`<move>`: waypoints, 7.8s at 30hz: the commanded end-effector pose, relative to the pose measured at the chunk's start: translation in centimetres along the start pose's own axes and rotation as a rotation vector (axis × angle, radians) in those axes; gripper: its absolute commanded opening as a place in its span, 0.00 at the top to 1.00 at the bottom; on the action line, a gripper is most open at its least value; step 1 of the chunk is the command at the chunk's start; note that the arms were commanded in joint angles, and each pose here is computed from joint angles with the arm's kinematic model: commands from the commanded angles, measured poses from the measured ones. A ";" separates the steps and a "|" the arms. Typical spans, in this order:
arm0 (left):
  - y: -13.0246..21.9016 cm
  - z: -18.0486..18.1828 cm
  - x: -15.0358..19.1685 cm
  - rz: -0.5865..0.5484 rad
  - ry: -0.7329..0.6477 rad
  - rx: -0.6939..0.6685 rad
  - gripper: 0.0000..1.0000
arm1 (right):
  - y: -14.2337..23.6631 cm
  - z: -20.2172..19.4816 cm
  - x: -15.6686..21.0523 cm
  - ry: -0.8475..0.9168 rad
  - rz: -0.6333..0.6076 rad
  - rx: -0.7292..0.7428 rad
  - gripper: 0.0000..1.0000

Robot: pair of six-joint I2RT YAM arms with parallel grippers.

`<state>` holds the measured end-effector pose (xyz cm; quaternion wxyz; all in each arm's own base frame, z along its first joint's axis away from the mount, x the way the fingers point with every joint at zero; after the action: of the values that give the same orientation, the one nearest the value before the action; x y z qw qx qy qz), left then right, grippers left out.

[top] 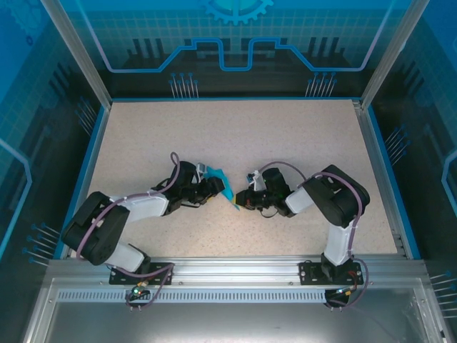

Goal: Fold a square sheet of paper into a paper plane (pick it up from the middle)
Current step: Fold the wing for the fifth time at the center of the table.

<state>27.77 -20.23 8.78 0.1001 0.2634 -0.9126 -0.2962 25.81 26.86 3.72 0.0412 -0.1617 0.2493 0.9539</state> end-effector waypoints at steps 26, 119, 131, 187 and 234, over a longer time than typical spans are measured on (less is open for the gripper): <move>-4.0 -4.1 -1.8 0.057 -0.064 0.137 0.45 | 0.1 -1.3 0.4 -0.150 0.090 -0.003 1.00; -3.9 -2.9 -2.1 -0.004 -0.208 0.142 0.42 | 0.1 0.9 -0.6 0.082 0.217 0.151 0.72; -4.0 -3.2 -2.1 -0.001 -0.200 0.148 0.42 | -0.4 2.0 -1.6 0.302 0.195 0.284 0.56; -5.3 -2.5 -3.0 0.002 -0.175 0.107 0.44 | -1.7 -0.1 0.7 0.320 0.177 0.365 0.91; -6.0 0.2 -3.7 -0.020 -0.054 0.029 0.52 | -0.8 1.4 0.2 0.492 0.107 0.417 0.56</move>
<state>33.09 -22.94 6.02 0.0464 0.2548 -0.9255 -0.2762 25.23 28.71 5.20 -0.0345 -0.3492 0.4026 0.8454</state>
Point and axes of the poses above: each hand's point on the last joint's axis, 136 mm out from that joint toward the fingers, its own y axis back along the fingers, its own z axis along the line the jaws close on, x = y × z, the point moved 4 cm from there along y, back along the fingers, and after that the axes turned 13 degrees about y, right-handed, at the moved point
